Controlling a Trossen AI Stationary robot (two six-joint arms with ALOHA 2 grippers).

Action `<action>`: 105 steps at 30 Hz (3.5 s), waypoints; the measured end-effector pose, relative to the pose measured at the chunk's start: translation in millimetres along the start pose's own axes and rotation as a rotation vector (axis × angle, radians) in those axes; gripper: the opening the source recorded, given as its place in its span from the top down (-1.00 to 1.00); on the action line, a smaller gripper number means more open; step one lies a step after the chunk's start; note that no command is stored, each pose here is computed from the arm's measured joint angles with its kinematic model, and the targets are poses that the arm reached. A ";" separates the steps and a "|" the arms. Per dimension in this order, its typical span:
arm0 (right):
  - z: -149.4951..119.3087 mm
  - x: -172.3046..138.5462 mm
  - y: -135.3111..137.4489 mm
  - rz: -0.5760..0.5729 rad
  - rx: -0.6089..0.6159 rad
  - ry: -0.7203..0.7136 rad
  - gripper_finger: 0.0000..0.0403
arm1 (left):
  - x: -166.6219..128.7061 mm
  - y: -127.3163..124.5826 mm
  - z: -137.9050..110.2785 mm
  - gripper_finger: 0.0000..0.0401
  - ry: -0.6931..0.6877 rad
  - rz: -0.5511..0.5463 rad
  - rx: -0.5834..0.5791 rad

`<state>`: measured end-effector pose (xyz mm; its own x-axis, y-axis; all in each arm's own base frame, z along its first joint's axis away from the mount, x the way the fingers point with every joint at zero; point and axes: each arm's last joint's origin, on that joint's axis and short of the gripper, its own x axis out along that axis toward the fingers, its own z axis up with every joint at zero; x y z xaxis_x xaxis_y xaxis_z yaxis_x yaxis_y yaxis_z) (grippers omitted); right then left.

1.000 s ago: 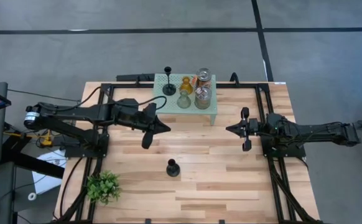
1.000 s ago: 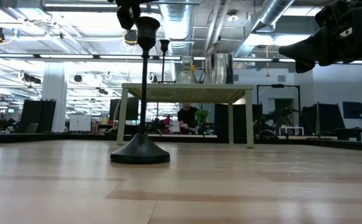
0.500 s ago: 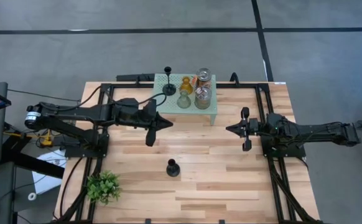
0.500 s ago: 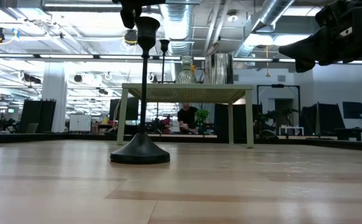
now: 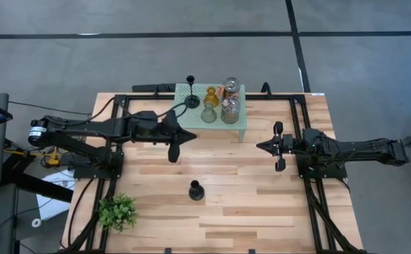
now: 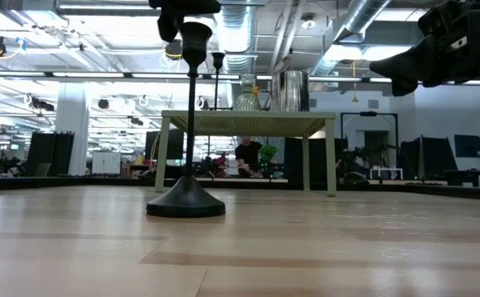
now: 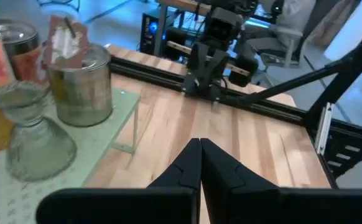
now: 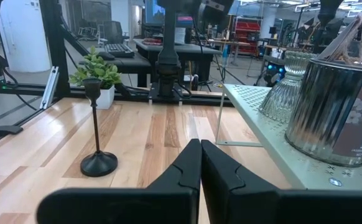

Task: Pick & Place candle stick holders
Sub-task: Put the black holder on the shelf aligned with the other black holder

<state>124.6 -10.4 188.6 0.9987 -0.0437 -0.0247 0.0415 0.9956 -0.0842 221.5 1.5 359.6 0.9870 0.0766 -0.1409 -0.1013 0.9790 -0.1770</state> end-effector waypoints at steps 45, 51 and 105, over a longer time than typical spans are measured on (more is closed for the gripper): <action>-1.0 0.0 0.1 0.001 0.006 0.011 1.00 | 26.4 -46.7 1.8 0.99 0.620 -0.009 -0.639; -1.2 0.0 0.1 0.001 0.009 0.012 1.00 | 28.3 -49.6 -1.1 0.97 0.684 -0.085 -0.645; -3.4 0.0 -0.5 -0.004 0.010 0.035 1.00 | 72.4 -51.4 -42.4 0.58 0.894 -0.060 -0.617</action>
<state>124.5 -11.3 185.2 0.9969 -0.0505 -0.0596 0.0460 0.9962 -0.0744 292.9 -51.2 317.2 0.5705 -0.3778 -0.7293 -0.3469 0.6940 -0.6309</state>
